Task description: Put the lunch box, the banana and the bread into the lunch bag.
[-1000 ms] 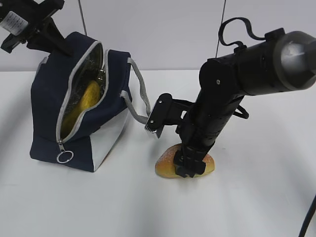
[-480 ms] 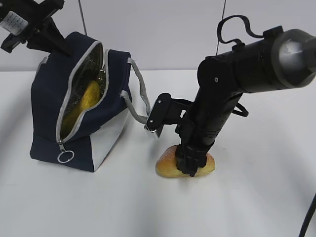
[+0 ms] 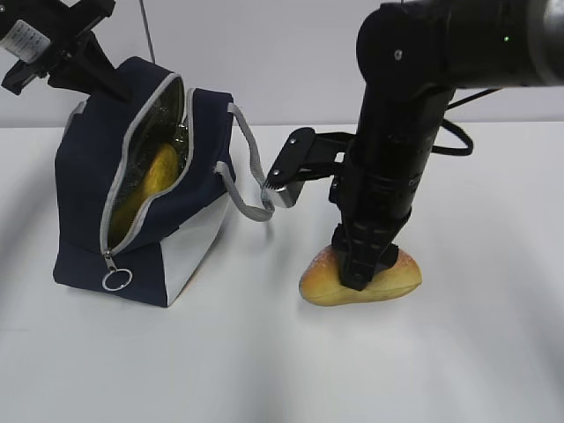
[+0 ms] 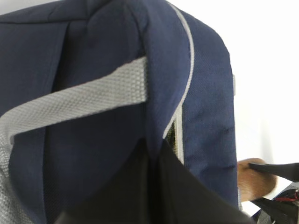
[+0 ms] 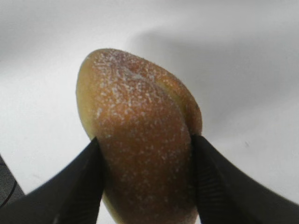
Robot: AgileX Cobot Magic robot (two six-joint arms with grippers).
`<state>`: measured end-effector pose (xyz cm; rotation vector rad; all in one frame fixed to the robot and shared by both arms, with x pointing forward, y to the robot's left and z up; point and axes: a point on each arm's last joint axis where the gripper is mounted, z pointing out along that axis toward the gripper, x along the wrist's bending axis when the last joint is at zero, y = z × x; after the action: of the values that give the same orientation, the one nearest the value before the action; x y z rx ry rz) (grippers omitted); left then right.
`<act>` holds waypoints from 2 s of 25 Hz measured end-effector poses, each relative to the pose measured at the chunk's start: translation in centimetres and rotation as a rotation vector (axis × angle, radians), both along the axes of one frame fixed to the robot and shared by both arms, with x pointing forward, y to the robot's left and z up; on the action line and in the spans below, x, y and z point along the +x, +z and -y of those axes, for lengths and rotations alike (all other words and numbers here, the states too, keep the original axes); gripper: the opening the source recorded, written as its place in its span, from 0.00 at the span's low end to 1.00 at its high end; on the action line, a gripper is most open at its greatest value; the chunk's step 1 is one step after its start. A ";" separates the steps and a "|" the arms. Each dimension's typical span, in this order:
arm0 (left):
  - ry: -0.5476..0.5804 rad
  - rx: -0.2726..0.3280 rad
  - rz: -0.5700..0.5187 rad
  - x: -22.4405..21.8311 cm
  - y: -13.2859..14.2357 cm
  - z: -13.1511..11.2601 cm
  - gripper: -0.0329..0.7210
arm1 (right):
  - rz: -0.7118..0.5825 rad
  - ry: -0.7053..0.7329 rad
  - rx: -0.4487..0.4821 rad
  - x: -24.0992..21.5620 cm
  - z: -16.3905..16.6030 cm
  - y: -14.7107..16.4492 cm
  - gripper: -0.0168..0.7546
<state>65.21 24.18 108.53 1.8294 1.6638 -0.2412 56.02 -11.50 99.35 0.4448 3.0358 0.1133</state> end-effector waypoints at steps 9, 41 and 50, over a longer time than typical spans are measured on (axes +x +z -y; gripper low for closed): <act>0.000 0.000 0.000 0.0 0.0 0.0 0.04 | 0.120 -0.111 0.136 -0.1 -0.3 8.7 0.54; 0.000 -0.001 0.000 0.0 0.0 0.0 0.04 | 0.042 -0.671 0.928 8.8 -9.1 1.3 0.54; 0.001 -0.027 -0.001 0.0 0.1 0.2 0.04 | 0.071 -0.647 0.890 9.7 -9.3 0.0 0.74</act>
<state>65.21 23.99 108.66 1.8083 1.6544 -0.2627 65.69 -2.17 99.31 1.3732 2.4298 1.3804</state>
